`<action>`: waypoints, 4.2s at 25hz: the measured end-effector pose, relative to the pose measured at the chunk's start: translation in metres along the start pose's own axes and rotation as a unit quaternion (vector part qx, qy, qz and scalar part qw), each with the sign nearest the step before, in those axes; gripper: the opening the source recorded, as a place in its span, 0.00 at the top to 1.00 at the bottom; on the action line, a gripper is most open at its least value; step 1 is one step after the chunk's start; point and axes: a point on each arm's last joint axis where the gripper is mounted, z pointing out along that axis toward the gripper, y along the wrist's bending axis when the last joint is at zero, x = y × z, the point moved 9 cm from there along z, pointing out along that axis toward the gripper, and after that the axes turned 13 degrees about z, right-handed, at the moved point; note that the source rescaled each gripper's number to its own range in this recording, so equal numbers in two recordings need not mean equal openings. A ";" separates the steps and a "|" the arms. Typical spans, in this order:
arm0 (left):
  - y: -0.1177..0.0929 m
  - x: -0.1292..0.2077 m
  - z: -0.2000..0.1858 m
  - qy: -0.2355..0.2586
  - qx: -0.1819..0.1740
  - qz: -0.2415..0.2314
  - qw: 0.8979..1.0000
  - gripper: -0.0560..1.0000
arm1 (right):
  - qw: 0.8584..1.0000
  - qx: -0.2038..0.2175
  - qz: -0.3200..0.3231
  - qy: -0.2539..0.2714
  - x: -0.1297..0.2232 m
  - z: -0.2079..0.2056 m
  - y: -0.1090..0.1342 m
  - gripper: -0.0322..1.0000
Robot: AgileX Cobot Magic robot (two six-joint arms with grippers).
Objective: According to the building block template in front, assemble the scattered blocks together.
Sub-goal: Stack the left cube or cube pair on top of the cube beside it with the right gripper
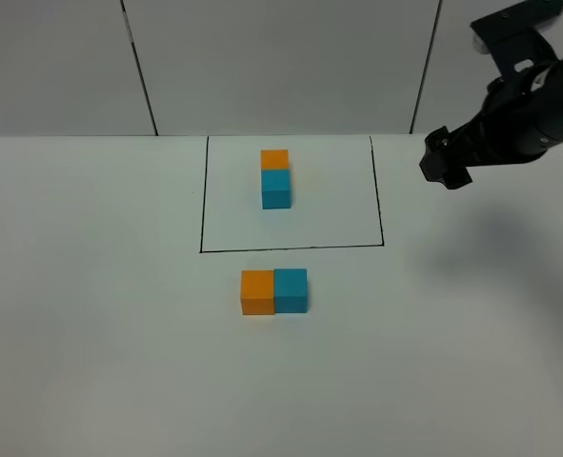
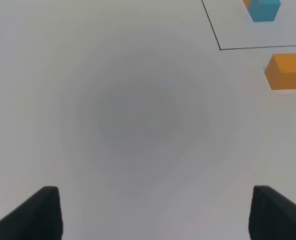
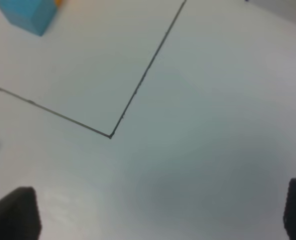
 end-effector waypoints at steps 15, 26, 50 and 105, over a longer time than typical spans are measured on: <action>0.000 0.000 0.000 0.000 0.000 0.000 1.000 0.28 | 0.997 0.017 0.074 0.013 0.067 -0.006 -0.017 0.00; 0.000 0.000 0.000 0.000 0.000 0.000 1.000 0.29 | 0.981 -0.031 -0.174 0.078 0.046 0.032 0.047 0.00; 0.000 0.000 0.000 0.000 0.000 0.000 1.000 0.30 | 0.822 -0.134 -0.516 0.199 0.088 0.161 0.198 0.20; 0.000 0.000 0.000 0.000 0.000 0.000 1.000 0.30 | 0.946 0.052 0.231 0.221 0.084 0.169 0.190 0.96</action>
